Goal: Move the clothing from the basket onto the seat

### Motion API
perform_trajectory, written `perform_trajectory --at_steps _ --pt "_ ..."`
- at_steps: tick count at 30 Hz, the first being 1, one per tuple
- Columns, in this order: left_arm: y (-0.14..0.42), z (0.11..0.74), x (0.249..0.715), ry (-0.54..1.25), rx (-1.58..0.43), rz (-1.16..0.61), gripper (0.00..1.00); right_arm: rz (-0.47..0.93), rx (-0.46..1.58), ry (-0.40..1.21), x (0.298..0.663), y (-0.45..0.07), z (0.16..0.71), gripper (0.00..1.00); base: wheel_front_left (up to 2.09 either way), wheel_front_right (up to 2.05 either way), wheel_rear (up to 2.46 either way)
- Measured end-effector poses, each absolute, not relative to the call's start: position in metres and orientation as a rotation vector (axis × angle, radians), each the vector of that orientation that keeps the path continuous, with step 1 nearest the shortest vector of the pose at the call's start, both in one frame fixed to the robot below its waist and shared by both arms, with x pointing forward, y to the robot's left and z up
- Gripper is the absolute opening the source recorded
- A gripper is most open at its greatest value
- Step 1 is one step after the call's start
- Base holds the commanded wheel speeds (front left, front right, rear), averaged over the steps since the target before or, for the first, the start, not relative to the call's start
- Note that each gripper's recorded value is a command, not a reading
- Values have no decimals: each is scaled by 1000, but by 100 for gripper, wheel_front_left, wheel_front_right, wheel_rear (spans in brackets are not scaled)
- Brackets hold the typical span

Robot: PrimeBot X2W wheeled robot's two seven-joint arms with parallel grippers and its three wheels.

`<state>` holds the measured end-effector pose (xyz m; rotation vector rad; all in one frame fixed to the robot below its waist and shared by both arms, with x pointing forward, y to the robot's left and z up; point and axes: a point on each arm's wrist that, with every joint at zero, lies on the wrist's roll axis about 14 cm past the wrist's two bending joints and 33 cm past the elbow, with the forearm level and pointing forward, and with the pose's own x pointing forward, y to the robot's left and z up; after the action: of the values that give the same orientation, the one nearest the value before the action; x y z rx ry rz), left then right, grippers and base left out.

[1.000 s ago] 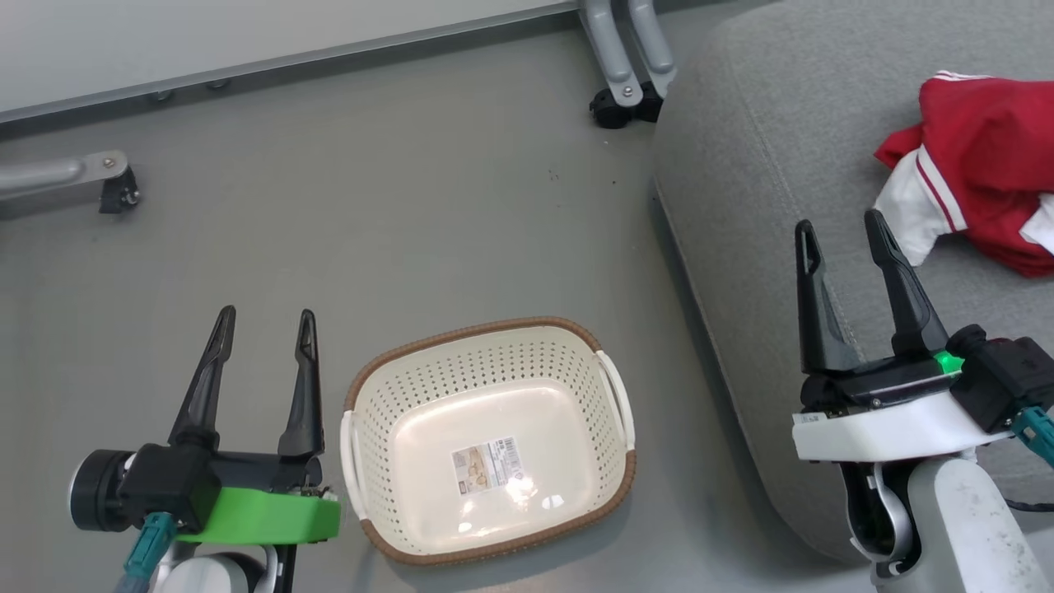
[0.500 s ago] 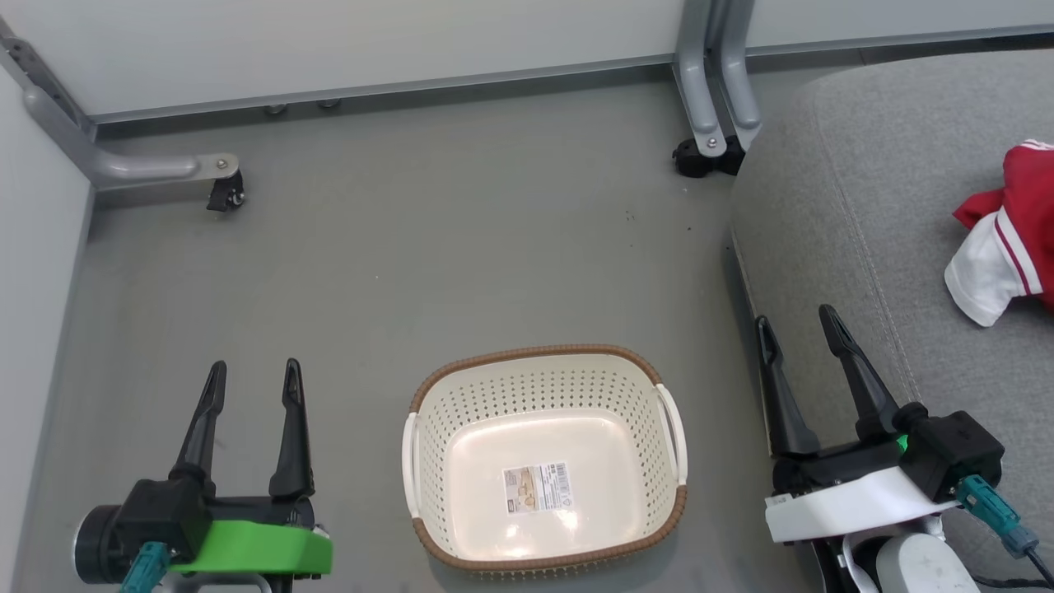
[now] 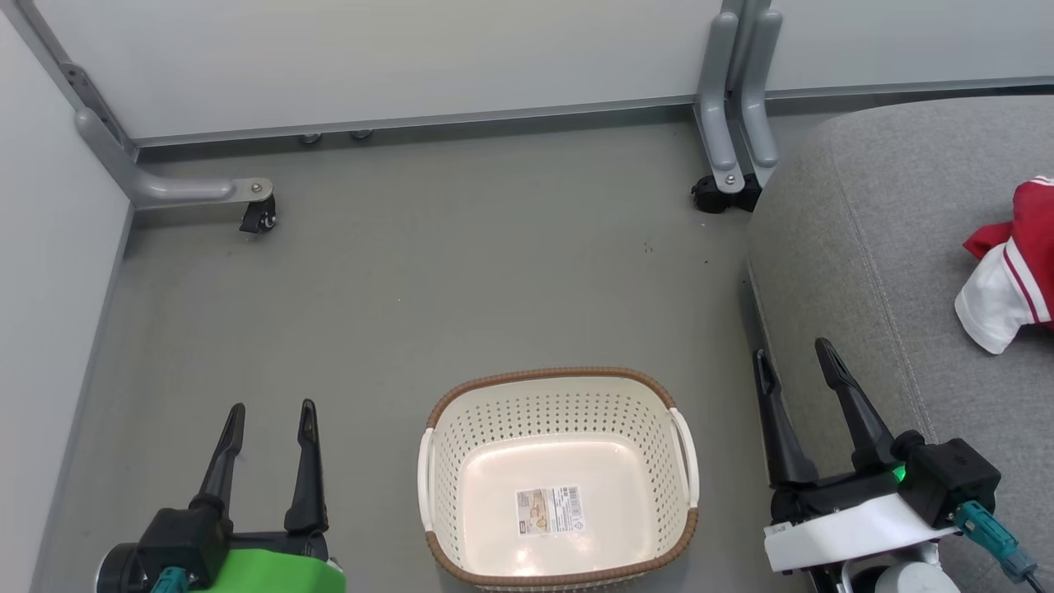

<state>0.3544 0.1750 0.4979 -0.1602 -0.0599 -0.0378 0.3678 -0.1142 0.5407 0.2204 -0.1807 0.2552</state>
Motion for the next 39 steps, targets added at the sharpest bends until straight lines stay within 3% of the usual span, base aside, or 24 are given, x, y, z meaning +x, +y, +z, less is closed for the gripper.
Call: perform_trajectory --at_steps 36,37,39 --pt "192 489 347 -40 -223 15 100 259 232 -195 365 -113 546 100 0 0 0" --pt "193 488 347 -38 -225 16 0 259 233 -195 365 -113 546 0 0 0 0" --pt "192 482 346 -19 -227 19 0 258 233 -176 365 -113 540 0 0 0 0"
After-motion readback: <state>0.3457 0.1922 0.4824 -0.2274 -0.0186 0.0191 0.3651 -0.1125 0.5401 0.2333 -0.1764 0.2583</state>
